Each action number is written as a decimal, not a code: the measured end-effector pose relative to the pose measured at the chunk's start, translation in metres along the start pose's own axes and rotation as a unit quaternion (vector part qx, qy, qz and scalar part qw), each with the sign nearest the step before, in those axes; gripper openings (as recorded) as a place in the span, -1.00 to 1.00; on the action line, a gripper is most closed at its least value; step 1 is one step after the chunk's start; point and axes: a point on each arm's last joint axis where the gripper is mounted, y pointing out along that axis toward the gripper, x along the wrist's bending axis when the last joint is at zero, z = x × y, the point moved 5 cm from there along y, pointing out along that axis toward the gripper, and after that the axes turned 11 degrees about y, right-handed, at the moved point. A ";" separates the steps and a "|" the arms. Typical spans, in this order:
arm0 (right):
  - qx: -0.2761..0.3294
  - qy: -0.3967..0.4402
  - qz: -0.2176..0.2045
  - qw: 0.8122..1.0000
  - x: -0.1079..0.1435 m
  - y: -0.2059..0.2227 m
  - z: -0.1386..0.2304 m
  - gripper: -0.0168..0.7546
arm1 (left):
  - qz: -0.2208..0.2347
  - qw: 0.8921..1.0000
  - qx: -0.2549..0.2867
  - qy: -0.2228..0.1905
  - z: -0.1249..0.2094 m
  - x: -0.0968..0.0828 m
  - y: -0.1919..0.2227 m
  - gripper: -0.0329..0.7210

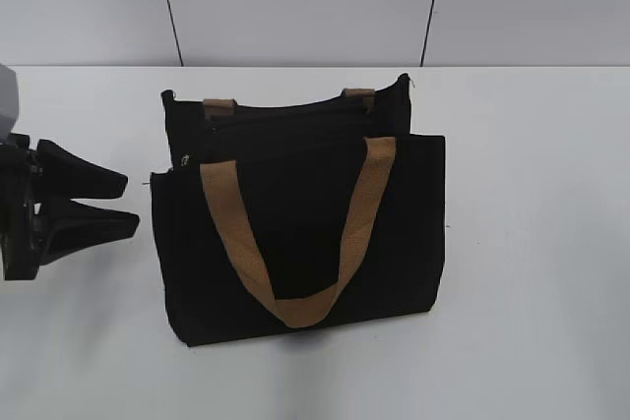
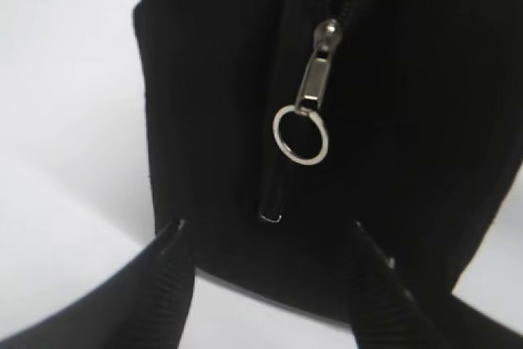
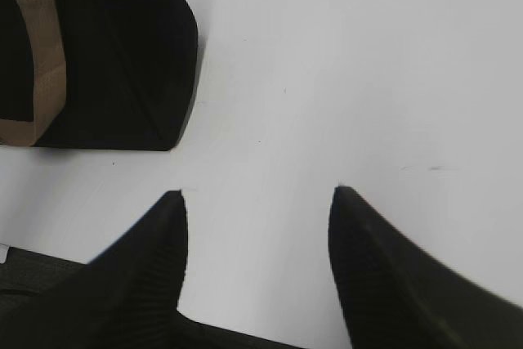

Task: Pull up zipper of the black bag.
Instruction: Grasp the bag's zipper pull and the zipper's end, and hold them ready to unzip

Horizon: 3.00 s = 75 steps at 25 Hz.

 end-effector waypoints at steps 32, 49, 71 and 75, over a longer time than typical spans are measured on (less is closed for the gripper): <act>0.005 0.000 -0.001 1.000 0.000 0.000 0.002 0.17 | 0.034 0.997 -0.054 0.039 0.018 -0.001 0.063 0.30; 0.008 0.000 -0.001 1.000 0.000 0.000 0.002 0.17 | 0.046 0.995 0.029 0.087 0.022 -0.004 0.084 0.05; 0.022 0.044 -0.112 0.992 0.028 0.014 -0.011 0.17 | -0.057 0.990 0.085 0.100 -0.004 0.029 0.045 -0.71; 0.029 0.046 -0.163 0.985 0.038 0.027 -0.022 0.17 | -0.082 0.987 0.088 0.110 -0.015 0.031 0.031 -0.71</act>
